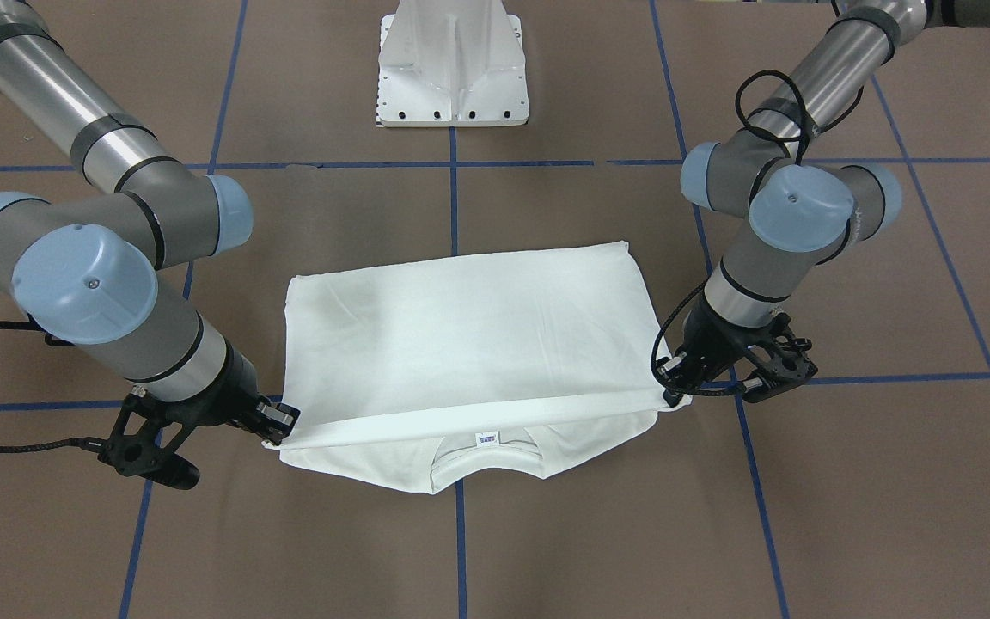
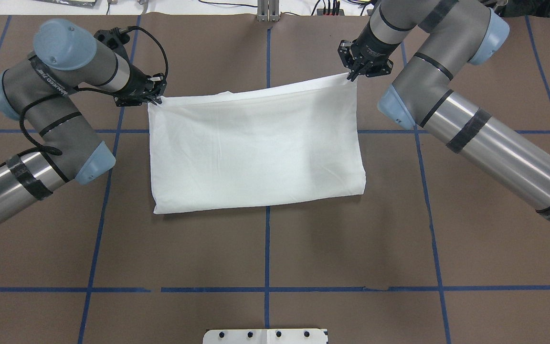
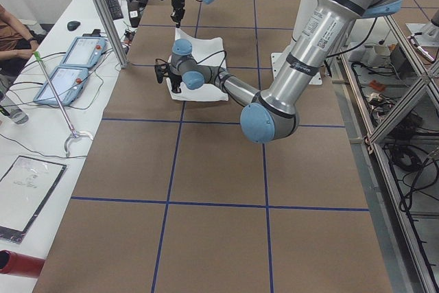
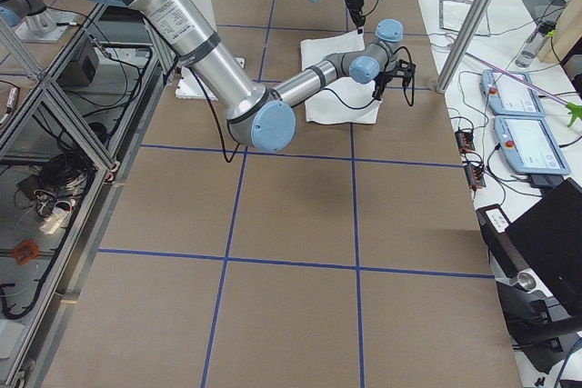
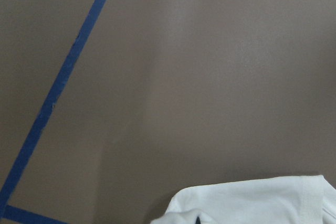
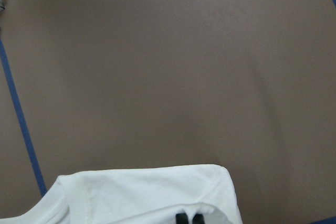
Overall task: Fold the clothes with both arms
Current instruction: 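Lower the hem onto the collar and open both grippers, then move the right gripper down to the folded shirt's side edge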
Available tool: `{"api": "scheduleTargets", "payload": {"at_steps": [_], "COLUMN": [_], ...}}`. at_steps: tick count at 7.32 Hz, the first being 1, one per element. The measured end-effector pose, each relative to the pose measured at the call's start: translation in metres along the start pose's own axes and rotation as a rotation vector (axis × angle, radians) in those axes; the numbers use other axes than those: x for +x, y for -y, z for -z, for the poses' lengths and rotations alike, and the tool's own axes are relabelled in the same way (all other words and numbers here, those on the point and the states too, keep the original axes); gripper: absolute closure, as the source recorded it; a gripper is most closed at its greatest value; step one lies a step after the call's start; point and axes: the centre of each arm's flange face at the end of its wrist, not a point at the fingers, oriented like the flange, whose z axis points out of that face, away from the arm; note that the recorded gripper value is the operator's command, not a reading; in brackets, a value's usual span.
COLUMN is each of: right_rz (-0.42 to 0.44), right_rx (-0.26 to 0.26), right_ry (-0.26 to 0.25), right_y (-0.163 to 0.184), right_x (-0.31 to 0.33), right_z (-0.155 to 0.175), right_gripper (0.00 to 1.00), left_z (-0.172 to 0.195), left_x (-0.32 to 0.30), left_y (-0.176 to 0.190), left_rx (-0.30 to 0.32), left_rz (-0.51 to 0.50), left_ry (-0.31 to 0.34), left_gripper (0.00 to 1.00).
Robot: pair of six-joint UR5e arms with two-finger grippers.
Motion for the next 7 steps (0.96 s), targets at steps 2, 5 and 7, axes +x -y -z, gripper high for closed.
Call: {"api": "scheduleTargets", "payload": {"at_steps": [2, 5, 7], "right_rz": [0.005, 0.025, 0.061], "right_rx": [0.002, 0.005, 0.011], "right_ry": [0.015, 0.04, 0.086], "right_y": [-0.002, -0.004, -0.004], "right_x": [-0.012, -0.011, 0.003], "right_z": [0.007, 0.008, 0.004], "right_gripper": [1.0, 0.0, 0.0], "left_z": [0.004, 0.006, 0.013], "left_x": [0.009, 0.014, 0.01], "left_y": [0.0, 0.001, 0.014], "left_rx": [0.002, 0.003, 0.02], "left_rz": [-0.004, -0.004, 0.006], "left_ry": [-0.011, -0.018, -0.014], "left_gripper": [0.86, 0.0, 0.0]}}
